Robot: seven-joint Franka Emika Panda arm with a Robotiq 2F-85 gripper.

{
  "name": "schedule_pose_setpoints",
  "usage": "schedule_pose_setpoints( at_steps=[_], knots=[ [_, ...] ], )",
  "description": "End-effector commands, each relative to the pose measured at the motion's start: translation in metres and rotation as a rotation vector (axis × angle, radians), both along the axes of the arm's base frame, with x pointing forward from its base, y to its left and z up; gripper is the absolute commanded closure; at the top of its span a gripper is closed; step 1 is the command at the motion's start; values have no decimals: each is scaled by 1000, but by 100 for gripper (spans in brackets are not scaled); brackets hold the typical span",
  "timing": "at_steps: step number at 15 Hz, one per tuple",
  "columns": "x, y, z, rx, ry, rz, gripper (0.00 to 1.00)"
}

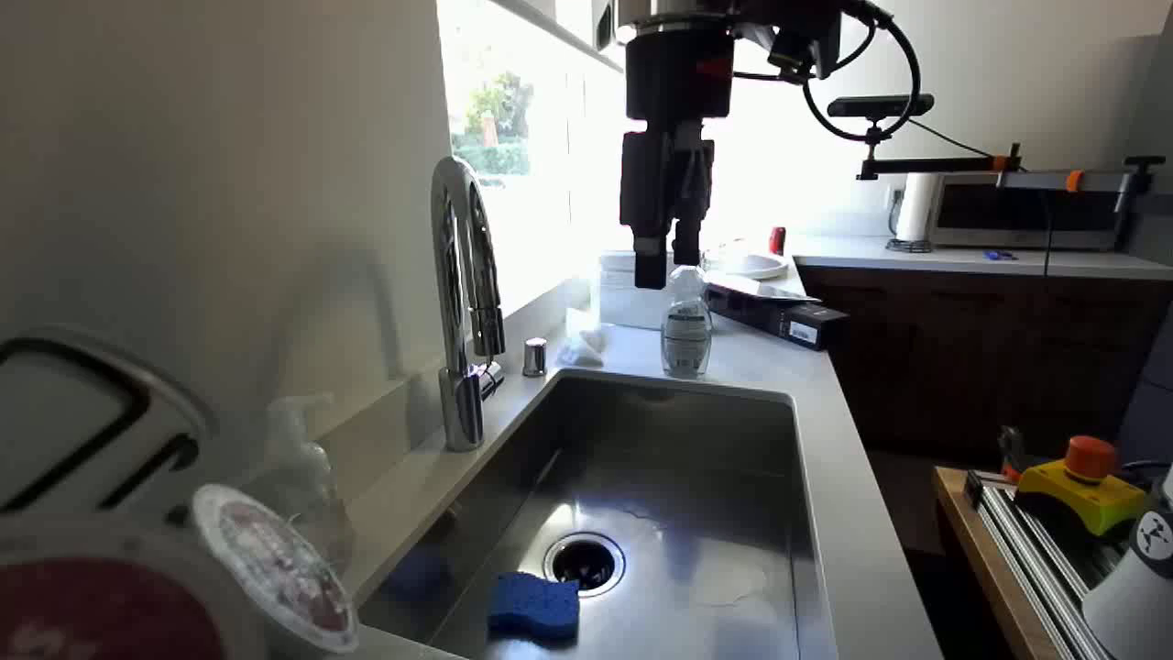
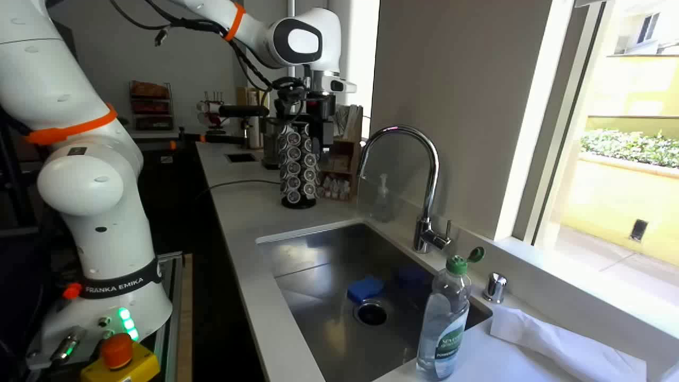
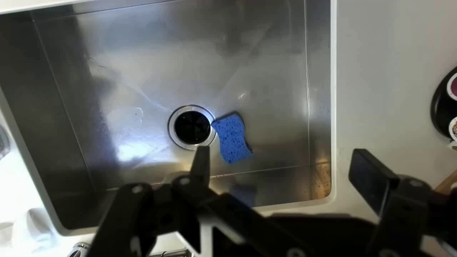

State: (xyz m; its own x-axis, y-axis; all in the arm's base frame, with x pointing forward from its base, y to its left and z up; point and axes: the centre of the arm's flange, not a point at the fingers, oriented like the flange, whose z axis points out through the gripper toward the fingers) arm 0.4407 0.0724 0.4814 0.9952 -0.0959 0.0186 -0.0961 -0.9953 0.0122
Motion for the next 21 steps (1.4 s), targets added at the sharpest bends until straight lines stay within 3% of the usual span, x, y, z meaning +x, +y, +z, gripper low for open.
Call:
schedule_pose_setpoints(
  at_steps=[1, 8, 11, 21],
  knots=[
    [0, 0, 0, 0, 0, 0, 0],
    [0, 0, 0, 0, 0, 0, 0],
    [19, -49, -4, -56, -53, -184, 0],
    [44, -233, 5, -99, -191, -721, 0]
  ],
)
